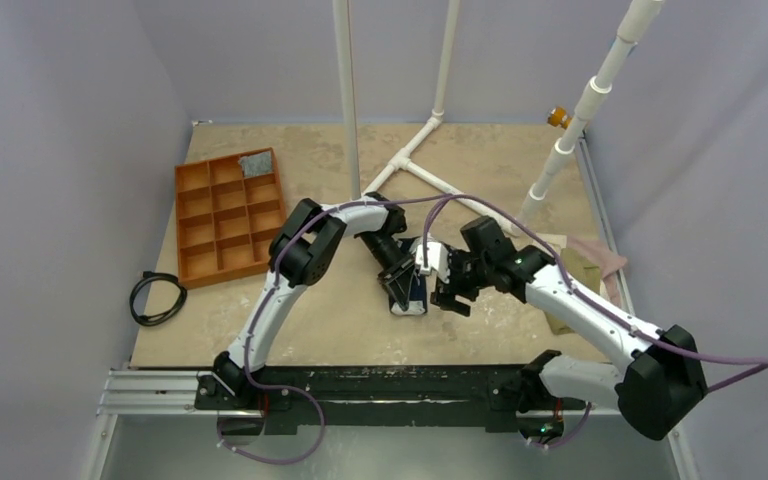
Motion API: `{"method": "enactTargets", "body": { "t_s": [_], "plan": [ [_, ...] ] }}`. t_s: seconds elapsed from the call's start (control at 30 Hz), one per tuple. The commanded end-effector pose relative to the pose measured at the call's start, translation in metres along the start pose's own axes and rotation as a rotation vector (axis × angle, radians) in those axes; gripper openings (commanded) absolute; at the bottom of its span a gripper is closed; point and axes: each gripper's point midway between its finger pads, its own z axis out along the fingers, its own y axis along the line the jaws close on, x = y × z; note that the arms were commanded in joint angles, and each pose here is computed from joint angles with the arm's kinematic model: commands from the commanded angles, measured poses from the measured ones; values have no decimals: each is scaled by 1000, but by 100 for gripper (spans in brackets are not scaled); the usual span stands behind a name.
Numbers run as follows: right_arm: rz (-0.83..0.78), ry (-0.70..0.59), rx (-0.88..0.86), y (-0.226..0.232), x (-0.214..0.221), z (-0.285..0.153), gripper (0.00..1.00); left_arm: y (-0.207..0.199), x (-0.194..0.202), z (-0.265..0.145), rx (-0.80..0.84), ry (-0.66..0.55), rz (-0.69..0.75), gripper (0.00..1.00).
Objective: Roll the underwear
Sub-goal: Roll the underwear to the center of the board.
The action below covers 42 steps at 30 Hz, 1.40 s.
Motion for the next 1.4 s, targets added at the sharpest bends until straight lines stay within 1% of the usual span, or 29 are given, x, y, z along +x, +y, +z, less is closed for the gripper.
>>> {"method": "enactTargets", "body": {
  "t_s": [0.0,0.1,0.33,0.63,0.8,0.93,1.1,1.23,1.37],
  "plan": [
    [-87,-35,57,-2,-21,18,74,3,-2,0,44,-10,-36,0],
    [-123,-16,16,14,-24,35,73,2,-4,-1,62,-21,-49,0],
    [-161,23,-37,31,-25,61,72,0,-10,-5,82,-37,-64,0],
    [-194,83,-18,22,-17,79,70,1,-9,-4,87,-35,-72,0],
    [-196,96,-11,19,-14,85,68,1,-9,-5,85,-34,-73,0],
    [-196,108,-21,20,-11,90,65,2,-8,-4,85,-32,-78,0],
    [-199,145,-66,26,-1,98,53,2,-8,-4,84,-32,-79,0],
    [-200,159,-83,27,3,102,35,2,-7,-4,81,-33,-76,0],
    [-196,159,-99,30,3,103,20,2,-6,-4,72,-29,-74,0]
  ]
}}
